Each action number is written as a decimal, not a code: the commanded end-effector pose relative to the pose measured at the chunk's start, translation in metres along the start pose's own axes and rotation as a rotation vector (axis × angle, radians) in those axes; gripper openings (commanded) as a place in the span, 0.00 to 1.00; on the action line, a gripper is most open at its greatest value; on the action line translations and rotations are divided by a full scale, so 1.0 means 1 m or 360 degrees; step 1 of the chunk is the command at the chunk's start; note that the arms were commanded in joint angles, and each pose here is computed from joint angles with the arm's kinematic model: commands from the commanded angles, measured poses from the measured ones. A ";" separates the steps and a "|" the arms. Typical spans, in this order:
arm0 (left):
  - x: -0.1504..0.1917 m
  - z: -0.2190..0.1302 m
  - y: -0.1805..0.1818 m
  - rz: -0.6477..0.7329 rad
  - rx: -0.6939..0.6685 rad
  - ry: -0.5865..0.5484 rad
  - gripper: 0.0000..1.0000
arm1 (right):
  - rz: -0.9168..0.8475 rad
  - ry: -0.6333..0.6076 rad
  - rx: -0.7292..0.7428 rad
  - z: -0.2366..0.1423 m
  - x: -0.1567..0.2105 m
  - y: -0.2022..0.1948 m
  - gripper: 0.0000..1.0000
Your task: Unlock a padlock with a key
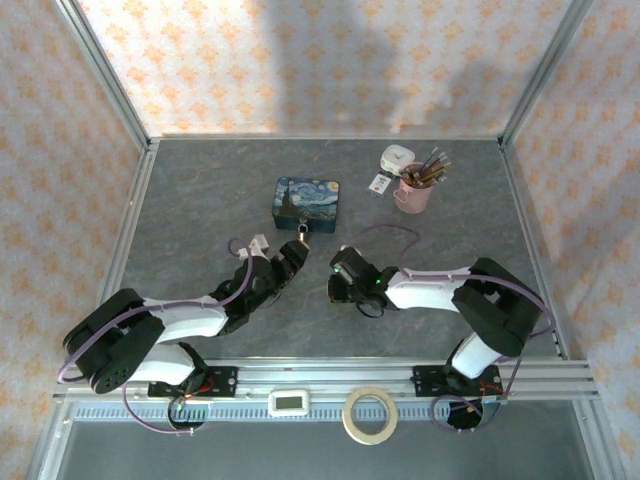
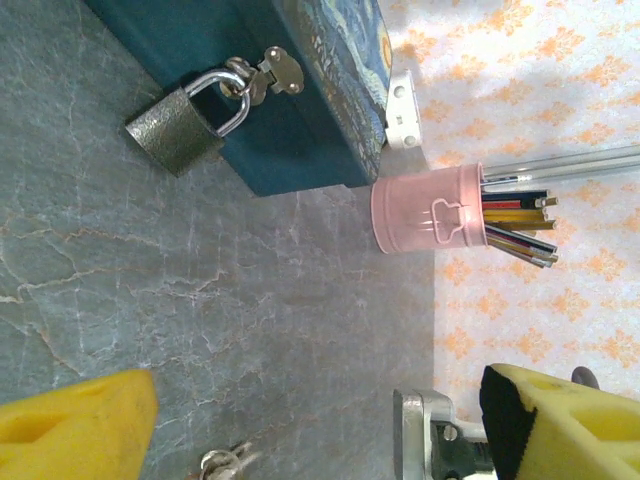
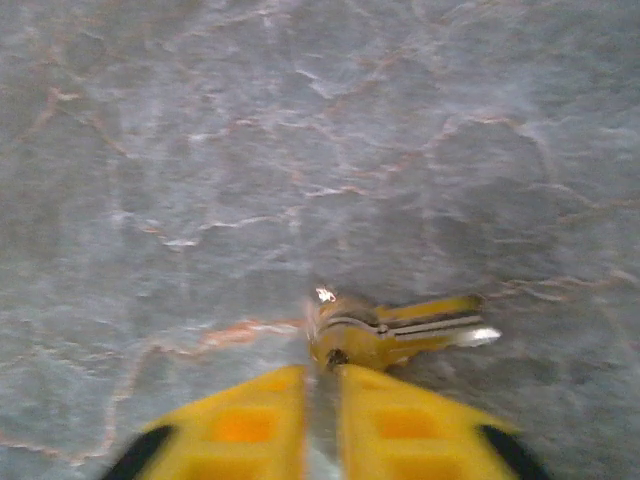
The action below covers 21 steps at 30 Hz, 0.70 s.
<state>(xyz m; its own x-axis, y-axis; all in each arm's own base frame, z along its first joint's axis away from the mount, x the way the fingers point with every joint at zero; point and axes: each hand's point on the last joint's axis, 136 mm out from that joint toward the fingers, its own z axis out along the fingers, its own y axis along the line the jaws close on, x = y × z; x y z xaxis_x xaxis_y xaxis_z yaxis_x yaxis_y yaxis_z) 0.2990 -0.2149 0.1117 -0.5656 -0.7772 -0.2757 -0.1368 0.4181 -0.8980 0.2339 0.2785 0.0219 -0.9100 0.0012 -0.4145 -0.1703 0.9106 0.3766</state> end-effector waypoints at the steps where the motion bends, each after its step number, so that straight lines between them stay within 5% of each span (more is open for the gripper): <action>1: -0.014 -0.003 -0.002 0.0063 -0.0039 -0.0097 0.83 | -0.0064 -0.0108 0.0212 -0.014 -0.017 -0.019 0.37; 4: -0.022 -0.007 -0.002 0.0074 -0.0046 -0.0138 0.84 | -0.0114 -0.0186 0.0261 -0.025 -0.033 -0.017 0.49; 10: -0.034 -0.013 -0.003 0.0104 -0.0069 -0.0201 0.84 | -0.0151 -0.0172 0.0323 -0.020 -0.037 -0.013 0.52; 21: -0.044 -0.018 0.002 0.0112 -0.0089 -0.0246 0.84 | -0.0425 -0.0167 0.0517 -0.003 -0.039 -0.017 0.40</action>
<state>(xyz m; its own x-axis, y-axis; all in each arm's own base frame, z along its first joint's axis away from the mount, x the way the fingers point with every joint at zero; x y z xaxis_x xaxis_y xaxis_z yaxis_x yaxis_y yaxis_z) 0.3075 -0.1793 0.1287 -0.4629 -0.8115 -0.3567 -0.1425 0.4653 -0.8736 0.2595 0.2679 0.0279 -0.8415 -0.1517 -0.5185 -0.2245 0.9711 0.0803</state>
